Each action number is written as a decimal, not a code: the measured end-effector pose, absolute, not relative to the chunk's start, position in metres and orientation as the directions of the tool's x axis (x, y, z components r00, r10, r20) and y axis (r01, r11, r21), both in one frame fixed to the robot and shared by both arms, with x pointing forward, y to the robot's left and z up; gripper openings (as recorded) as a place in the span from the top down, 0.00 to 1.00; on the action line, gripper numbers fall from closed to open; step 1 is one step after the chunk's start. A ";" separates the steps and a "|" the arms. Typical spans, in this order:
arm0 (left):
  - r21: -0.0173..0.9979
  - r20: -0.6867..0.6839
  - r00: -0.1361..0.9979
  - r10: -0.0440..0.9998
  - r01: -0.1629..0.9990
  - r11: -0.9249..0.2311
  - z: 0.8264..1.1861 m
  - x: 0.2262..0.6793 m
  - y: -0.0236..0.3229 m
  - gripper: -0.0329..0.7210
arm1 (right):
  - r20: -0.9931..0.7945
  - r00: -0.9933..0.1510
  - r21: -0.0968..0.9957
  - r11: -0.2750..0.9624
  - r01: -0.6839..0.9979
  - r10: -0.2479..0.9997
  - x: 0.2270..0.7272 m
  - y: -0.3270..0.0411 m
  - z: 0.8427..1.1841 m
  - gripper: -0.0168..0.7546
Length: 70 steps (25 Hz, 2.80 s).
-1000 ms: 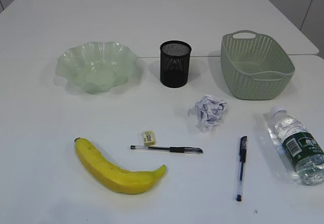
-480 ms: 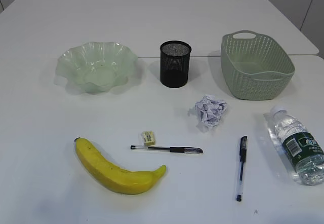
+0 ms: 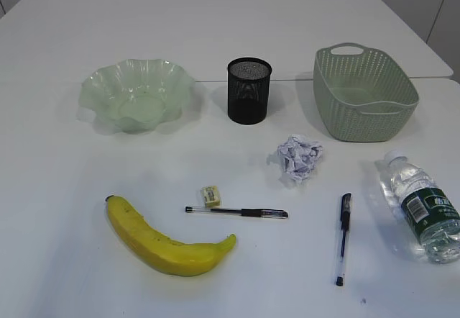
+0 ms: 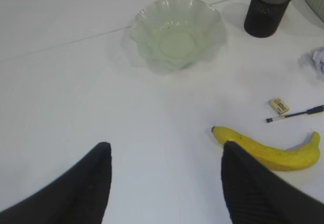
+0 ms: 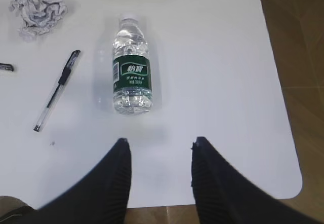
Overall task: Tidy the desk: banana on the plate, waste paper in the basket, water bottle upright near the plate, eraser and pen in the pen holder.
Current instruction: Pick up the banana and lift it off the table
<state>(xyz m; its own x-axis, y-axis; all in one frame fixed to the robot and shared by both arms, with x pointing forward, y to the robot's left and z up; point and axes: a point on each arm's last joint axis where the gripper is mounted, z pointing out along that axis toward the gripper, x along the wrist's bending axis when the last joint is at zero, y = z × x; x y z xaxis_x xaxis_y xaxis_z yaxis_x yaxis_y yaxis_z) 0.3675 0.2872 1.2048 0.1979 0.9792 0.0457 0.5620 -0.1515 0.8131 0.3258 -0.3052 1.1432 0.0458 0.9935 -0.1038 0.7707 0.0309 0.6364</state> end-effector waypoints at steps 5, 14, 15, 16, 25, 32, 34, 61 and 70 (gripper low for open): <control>0.739 0.118 0.306 0.945 0.609 -0.289 1.191 0.396 0.271 0.32 | -0.103 0.036 0.594 0.033 0.804 0.994 0.347 -0.302 1.145 0.58; 0.573 0.382 0.566 0.730 0.475 -0.668 1.175 0.408 0.220 0.32 | -0.096 -0.012 0.565 0.064 0.823 0.995 0.367 -0.297 1.151 0.58; 0.555 0.406 0.589 0.699 0.449 -0.700 1.173 0.407 0.213 0.32 | -0.097 -0.022 0.561 0.073 0.825 0.995 0.368 -0.296 1.150 0.58; 0.533 0.434 0.613 0.660 0.416 -0.737 1.172 0.406 0.206 0.32 | -0.098 -0.029 0.560 0.079 0.825 0.995 0.368 -0.296 1.150 0.58; 0.406 0.525 0.733 0.432 0.231 -0.884 1.155 0.400 0.153 0.32 | -0.070 -0.078 0.556 0.103 0.825 0.995 0.367 -0.291 1.150 0.58; 0.381 0.527 0.747 0.405 0.219 -0.898 1.147 0.406 0.141 0.32 | -0.064 -0.094 0.555 0.114 0.824 0.993 0.367 -0.290 1.150 0.58; 0.364 0.525 0.753 0.395 0.221 -0.905 1.141 0.409 0.137 0.32 | -0.064 -0.094 0.555 0.114 0.824 0.993 0.367 -0.290 1.150 0.58; 0.111 0.388 0.886 0.253 0.228 -0.967 1.012 0.461 0.056 0.32 | -0.064 -0.094 0.555 0.114 0.824 0.993 0.367 -0.290 1.150 0.58; 0.051 0.320 0.916 0.243 0.239 -0.970 0.985 0.462 0.048 0.32 | -0.101 -0.083 0.554 0.126 0.823 0.991 0.368 -0.293 1.150 0.58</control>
<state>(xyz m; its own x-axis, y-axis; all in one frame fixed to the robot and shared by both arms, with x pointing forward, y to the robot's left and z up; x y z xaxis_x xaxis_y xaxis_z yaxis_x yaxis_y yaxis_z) 0.4621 0.0481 0.9854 0.9159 0.2427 0.3198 0.2393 -0.9696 0.0505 0.3675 -0.2932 1.1499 -0.0833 0.9914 -0.1010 0.8227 0.1256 0.5545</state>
